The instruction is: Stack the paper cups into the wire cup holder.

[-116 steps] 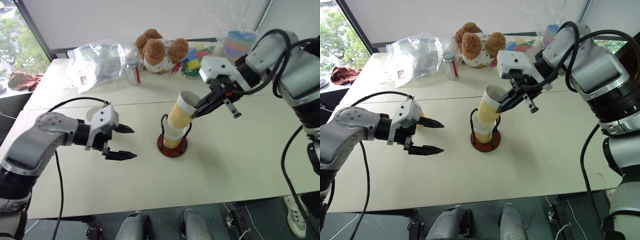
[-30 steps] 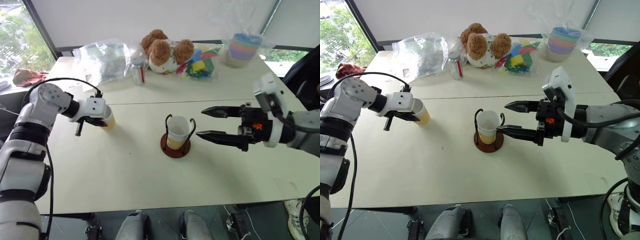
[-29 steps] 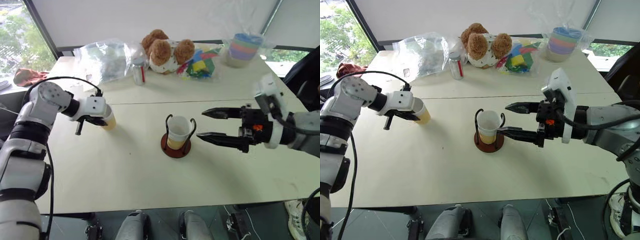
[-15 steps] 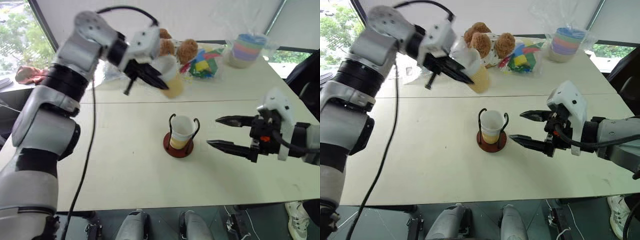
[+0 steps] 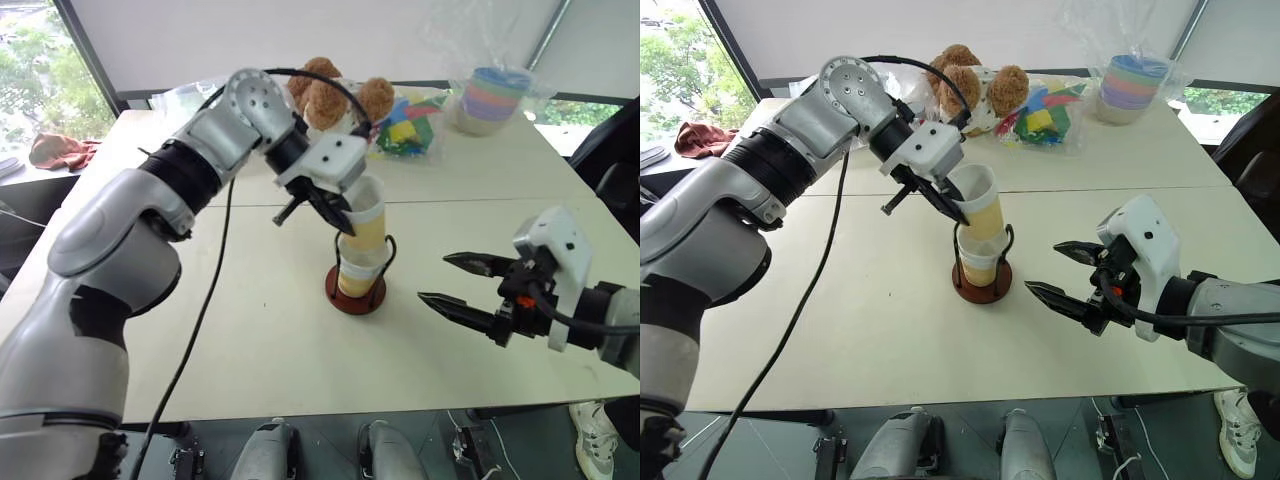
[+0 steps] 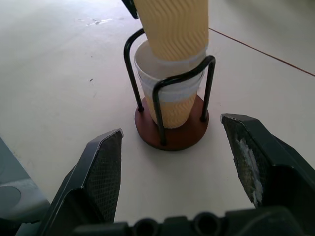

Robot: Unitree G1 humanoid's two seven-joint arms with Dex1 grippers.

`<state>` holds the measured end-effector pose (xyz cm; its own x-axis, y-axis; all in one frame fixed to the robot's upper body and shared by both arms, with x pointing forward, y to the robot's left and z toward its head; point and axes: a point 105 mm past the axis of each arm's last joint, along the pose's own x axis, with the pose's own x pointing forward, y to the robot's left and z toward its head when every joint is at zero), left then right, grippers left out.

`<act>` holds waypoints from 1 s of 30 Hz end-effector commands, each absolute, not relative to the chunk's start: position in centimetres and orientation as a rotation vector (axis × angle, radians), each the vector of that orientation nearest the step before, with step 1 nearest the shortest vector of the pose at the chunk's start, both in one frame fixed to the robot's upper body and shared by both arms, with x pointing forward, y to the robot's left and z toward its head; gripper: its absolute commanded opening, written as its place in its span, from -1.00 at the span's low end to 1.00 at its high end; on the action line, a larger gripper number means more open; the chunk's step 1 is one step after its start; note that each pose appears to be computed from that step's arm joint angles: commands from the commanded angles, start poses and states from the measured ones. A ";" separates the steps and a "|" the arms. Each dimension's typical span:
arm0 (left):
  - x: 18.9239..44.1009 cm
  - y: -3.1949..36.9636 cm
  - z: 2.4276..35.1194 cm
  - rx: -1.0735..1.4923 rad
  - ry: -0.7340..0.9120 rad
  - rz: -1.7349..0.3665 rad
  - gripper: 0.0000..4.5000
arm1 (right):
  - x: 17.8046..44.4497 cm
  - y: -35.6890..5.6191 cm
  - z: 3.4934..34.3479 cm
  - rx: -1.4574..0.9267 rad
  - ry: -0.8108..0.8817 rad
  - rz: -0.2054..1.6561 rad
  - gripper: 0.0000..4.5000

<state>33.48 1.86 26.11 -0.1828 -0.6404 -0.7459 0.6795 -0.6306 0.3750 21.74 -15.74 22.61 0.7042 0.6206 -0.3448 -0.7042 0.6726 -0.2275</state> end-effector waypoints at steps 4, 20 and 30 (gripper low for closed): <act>32.7 1.1 27.0 1.213 0.000 -1.957 -0.98 | 21.8 -15.2 23.3 -0.362 0.180 0.741 0.54; 33.7 1.7 33.0 0.898 -0.160 -1.812 0.05 | 23.6 -16.9 21.5 -0.298 0.211 0.683 0.54; 39.6 11.4 27.1 0.221 -0.188 -1.103 0.05 | 29.7 -23.3 17.4 -0.242 0.125 0.383 0.54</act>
